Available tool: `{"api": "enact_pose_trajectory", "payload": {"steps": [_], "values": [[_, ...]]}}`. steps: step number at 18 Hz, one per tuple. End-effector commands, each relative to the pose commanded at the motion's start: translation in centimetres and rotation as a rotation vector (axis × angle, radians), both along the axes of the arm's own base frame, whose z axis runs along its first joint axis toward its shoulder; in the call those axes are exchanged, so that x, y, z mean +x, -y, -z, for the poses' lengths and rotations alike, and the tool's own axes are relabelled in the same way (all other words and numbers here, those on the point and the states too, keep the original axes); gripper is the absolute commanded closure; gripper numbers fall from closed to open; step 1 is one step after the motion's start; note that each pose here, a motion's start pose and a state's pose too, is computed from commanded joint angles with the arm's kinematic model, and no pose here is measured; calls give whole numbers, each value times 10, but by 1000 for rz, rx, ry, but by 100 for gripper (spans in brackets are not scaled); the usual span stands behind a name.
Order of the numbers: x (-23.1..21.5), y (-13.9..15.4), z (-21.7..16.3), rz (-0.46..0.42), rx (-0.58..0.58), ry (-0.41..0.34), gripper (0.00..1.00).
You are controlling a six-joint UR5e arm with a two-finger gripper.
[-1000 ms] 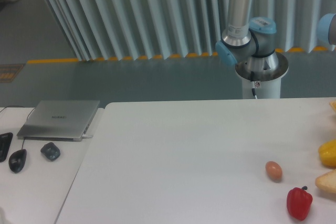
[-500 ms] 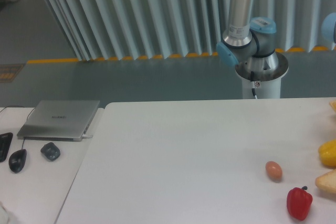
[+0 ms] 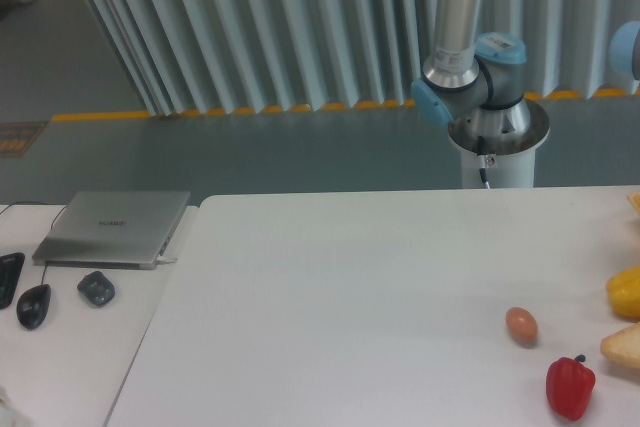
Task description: Place the triangular bread in the basket
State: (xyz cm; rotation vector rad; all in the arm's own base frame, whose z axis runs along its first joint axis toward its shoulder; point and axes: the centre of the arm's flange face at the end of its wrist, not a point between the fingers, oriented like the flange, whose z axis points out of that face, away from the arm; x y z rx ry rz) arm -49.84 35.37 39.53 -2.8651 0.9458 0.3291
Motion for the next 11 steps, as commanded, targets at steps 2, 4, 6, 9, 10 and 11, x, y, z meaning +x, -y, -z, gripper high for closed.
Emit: {"api": "enact_pose_trajectory", "payload": {"steps": [2, 4, 6, 9, 10, 11], "values": [[-1, 1, 2, -6, 0, 2, 0], [-1, 0, 1, -11, 3, 2, 0], [-1, -1, 1, -8, 4, 4, 0], [0, -7, 6, 0, 4, 13, 0], [0, -9, 6, 2, 5, 12, 0], [0, -13, 7, -3, 6, 13, 0]]}}
